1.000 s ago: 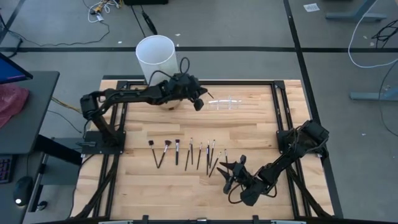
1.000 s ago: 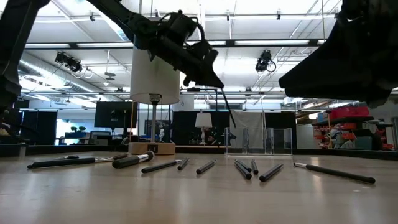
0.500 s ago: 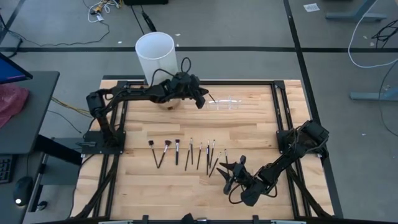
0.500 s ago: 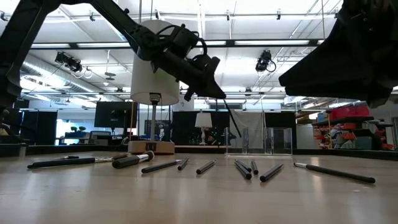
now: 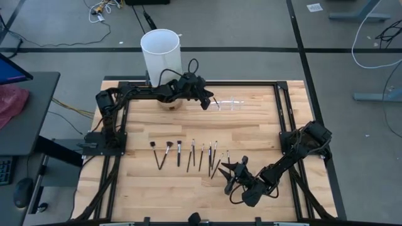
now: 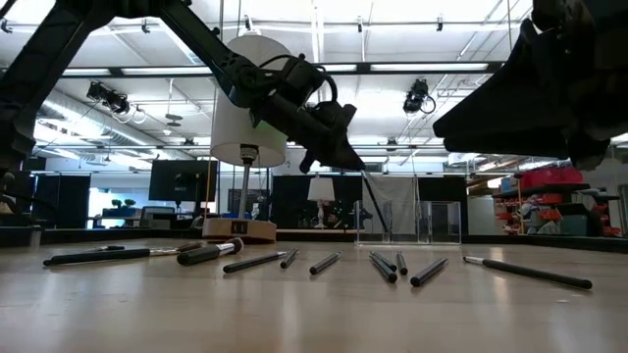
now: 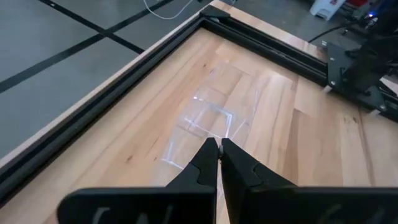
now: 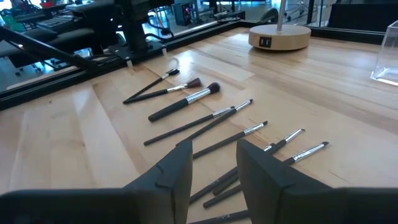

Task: Sort items
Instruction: Put the eyeshadow brush into the transparent organizer

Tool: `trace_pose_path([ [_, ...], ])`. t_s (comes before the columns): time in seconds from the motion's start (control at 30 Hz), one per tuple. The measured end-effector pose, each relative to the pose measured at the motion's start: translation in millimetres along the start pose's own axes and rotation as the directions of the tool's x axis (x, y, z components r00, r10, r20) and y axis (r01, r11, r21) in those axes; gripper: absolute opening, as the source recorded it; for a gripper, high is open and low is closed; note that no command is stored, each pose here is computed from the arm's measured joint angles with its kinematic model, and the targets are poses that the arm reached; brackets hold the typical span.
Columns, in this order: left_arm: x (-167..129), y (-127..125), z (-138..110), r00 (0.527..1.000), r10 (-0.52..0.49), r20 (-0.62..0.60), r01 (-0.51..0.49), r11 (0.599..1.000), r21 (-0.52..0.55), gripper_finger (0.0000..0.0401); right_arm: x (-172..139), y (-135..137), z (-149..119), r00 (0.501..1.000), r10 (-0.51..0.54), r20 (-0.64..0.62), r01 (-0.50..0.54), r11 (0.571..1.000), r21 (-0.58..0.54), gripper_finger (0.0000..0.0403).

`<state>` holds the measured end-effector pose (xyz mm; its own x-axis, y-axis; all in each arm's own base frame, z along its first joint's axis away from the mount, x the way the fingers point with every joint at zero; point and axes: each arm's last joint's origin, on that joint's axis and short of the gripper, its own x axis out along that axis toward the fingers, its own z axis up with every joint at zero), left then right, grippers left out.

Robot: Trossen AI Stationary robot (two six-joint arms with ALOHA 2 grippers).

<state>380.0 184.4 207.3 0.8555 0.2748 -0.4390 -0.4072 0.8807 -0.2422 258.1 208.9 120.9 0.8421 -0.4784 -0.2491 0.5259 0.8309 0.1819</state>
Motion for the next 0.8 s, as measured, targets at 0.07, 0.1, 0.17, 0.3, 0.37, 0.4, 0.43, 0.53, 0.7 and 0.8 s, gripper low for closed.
trace_pose_path([
  [0.07, 0.0, 0.0, 0.1, 1.000, 0.001, -0.002, -0.001, 1.000, 0.000, 0.0012, -0.1, 0.1, 0.0, 1.000, 0.001, 0.000, -0.001, 1.000, 0.001, 0.0125],
  [0.1, 0.0, 0.2, -0.8, 1.000, 0.003, -0.010, -0.003, 1.000, -0.001, 0.0013, -0.1, 0.1, 0.0, 1.000, 0.001, 0.000, -0.001, 1.000, 0.002, 0.0125],
  [0.17, -0.4, 0.4, -2.1, 1.000, 0.006, -0.028, -0.006, 1.000, -0.004, 0.0015, -0.1, 0.1, 0.0, 1.000, 0.001, 0.000, -0.001, 1.000, 0.003, 0.0125],
  [0.3, -1.0, 1.0, -5.4, 0.998, 0.015, -0.064, -0.015, 1.000, -0.003, 0.0016, -0.1, 0.2, 0.0, 1.000, 0.002, -0.001, -0.002, 1.000, 0.004, 0.0125],
  [0.37, -1.1, 1.4, -6.6, 0.997, 0.023, -0.076, -0.022, 1.000, 0.003, 0.0017, -0.1, 0.2, 0.1, 1.000, 0.002, 0.000, -0.002, 1.000, 0.004, 0.0125],
  [0.4, -1.2, 1.6, -7.0, 0.996, 0.028, -0.079, -0.028, 1.000, 0.003, 0.0017, -0.1, 0.3, 0.1, 1.000, 0.002, 0.000, -0.002, 1.000, 0.006, 0.0125],
  [0.43, -1.3, 1.8, -7.0, 0.996, 0.035, -0.080, -0.035, 0.999, 0.005, 0.0017, -0.1, 0.3, 0.1, 1.000, 0.002, 0.000, -0.002, 1.000, 0.006, 0.0125],
  [0.53, -1.3, 2.3, -7.2, 0.996, 0.050, -0.080, -0.050, 0.999, 0.008, 0.0018, -0.1, 0.3, 0.2, 1.000, 0.002, 0.000, -0.002, 1.000, 0.006, 0.0125],
  [0.7, -1.3, 2.4, -7.4, 0.995, 0.052, -0.082, -0.050, 0.998, 0.027, 0.0029, -0.1, 0.3, 0.2, 1.000, 0.003, 0.000, -0.003, 1.000, 0.007, 0.0125],
  [0.8, -1.4, 2.4, -7.6, 0.995, 0.052, -0.083, -0.050, 0.998, 0.027, 0.0057, -0.1, 0.3, 0.2, 1.000, 0.003, 0.000, -0.003, 1.000, 0.007, 0.0125],
])
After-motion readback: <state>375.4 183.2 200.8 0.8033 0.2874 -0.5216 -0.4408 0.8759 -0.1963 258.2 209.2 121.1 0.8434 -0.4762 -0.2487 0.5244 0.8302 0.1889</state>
